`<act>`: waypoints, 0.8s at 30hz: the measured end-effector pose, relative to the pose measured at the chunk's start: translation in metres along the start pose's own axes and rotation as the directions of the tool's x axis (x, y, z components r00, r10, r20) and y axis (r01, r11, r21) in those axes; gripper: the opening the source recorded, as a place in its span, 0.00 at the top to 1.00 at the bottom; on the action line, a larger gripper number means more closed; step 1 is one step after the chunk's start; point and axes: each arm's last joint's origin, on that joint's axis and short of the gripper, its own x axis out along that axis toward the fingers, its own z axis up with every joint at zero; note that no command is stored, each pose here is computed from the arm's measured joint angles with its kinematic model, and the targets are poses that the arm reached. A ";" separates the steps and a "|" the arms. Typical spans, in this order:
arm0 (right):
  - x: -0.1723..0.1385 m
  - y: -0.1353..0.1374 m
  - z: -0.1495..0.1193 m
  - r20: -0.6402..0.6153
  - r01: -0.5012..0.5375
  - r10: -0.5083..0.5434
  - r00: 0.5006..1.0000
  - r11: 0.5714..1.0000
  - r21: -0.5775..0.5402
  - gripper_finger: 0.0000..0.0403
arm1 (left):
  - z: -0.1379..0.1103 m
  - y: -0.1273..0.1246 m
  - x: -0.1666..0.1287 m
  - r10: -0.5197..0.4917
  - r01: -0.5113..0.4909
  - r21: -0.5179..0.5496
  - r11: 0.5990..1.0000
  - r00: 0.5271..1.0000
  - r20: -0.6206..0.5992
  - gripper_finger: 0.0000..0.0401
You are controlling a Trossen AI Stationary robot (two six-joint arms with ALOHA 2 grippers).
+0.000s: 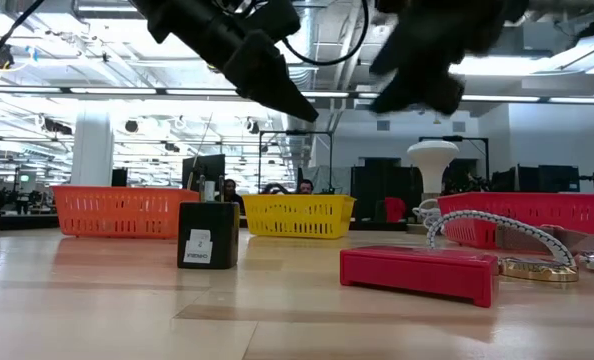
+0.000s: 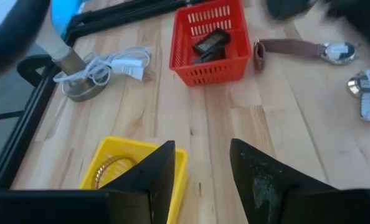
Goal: Pick & Place Office items
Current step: Put the red digital clock into the red bin
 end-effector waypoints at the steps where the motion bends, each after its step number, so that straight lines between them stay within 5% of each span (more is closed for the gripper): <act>1: -0.002 0.007 0.004 -0.008 0.016 -0.016 1.000 1.000 0.019 0.53 | -0.001 0.000 0.000 -0.001 0.001 0.001 1.000 1.000 -0.006 0.63; 8: 0.013 0.060 0.029 -0.209 0.126 -0.126 0.970 0.992 -0.015 0.53 | -0.001 0.000 0.000 -0.001 0.001 0.001 1.000 1.000 -0.006 0.65; 13: 0.041 0.085 0.041 -0.412 0.277 -0.236 0.880 0.960 0.043 0.53 | -0.001 0.000 0.000 -0.001 0.001 0.001 1.000 1.000 -0.008 0.67; 19: 0.076 0.110 0.052 -0.557 0.323 -0.219 0.801 0.942 0.094 0.53 | -0.009 -0.002 0.000 -0.009 0.009 -0.002 1.000 0.996 -0.092 0.69; 24: 0.088 0.111 0.048 -0.653 0.443 -0.330 0.681 0.897 0.008 0.53 | -0.021 0.001 -0.012 0.052 -0.049 0.020 0.999 0.966 -0.254 0.71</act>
